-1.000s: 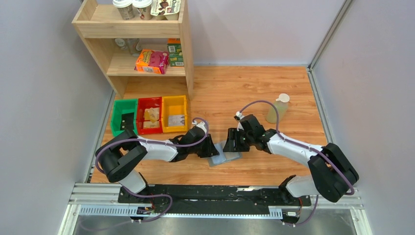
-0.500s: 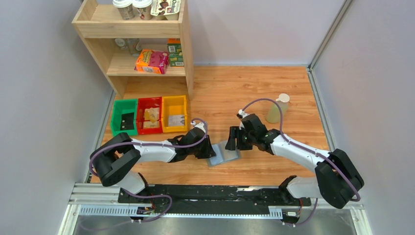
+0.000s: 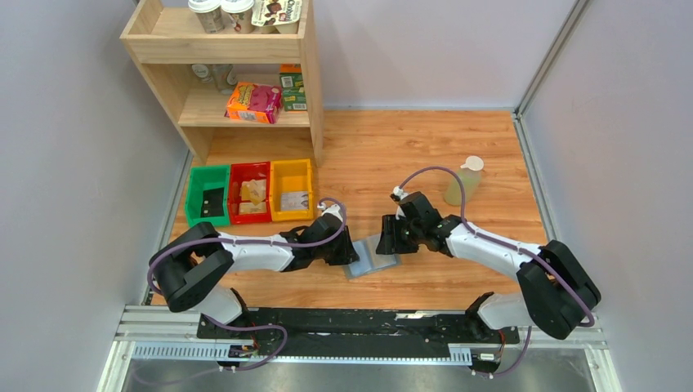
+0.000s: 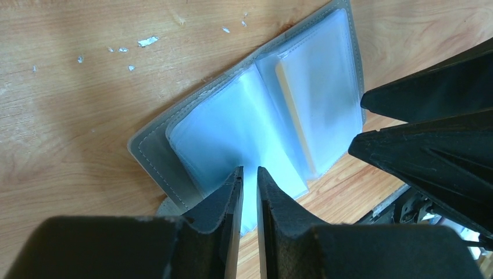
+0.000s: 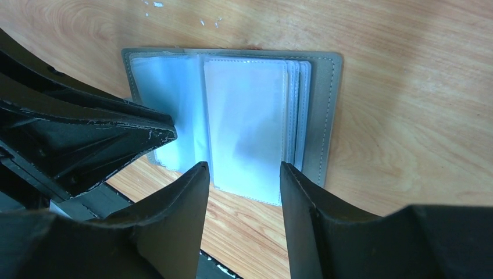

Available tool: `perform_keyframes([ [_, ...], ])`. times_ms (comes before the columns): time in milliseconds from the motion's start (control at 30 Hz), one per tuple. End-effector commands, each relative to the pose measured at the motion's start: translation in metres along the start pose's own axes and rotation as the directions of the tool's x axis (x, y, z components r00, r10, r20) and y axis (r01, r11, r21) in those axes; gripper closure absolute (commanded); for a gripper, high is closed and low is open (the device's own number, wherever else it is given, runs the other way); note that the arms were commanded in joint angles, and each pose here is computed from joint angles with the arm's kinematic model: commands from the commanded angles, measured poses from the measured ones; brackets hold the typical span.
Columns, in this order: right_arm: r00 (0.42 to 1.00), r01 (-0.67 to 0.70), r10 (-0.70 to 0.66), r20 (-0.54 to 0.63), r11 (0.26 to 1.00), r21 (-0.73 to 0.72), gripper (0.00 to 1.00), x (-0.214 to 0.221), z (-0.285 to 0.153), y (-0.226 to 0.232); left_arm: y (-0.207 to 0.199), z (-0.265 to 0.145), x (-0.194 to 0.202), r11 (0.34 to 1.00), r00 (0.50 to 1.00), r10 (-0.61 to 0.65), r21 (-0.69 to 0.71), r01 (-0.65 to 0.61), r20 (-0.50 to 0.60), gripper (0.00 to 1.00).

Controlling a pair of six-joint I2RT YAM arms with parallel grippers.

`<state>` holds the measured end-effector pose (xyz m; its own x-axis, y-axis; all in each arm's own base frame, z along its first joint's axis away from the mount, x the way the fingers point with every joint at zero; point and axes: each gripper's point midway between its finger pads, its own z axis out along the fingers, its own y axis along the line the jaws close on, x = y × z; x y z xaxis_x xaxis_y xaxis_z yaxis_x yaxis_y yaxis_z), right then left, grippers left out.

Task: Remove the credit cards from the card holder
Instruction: Remove the credit card from the card holder.

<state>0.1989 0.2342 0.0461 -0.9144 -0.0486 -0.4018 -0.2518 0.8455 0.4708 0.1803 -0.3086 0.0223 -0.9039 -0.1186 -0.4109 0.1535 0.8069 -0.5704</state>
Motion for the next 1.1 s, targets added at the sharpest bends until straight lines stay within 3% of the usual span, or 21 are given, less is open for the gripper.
perform_keyframes([
  [0, 0.999, 0.035, -0.034, 0.035, 0.998, -0.047, 0.5, -0.011, -0.001, 0.013, 0.039, 0.003, 0.025, 0.992, 0.998, -0.003, -0.124, -0.005, -0.064, 0.77],
  [700, 0.999, 0.042, -0.042, 0.001, 0.999, -0.018, 0.5, -0.002, 0.008, 0.006, 0.04, 0.002, 0.026, 0.993, 0.998, -0.008, -0.119, 0.001, -0.058, 0.78],
  [1067, 0.999, 0.038, -0.038, 0.006, 0.993, -0.109, 0.52, -0.006, 0.001, 0.029, 0.035, 0.003, 0.031, 0.996, 0.997, -0.02, -0.089, 0.013, -0.079, 0.78],
])
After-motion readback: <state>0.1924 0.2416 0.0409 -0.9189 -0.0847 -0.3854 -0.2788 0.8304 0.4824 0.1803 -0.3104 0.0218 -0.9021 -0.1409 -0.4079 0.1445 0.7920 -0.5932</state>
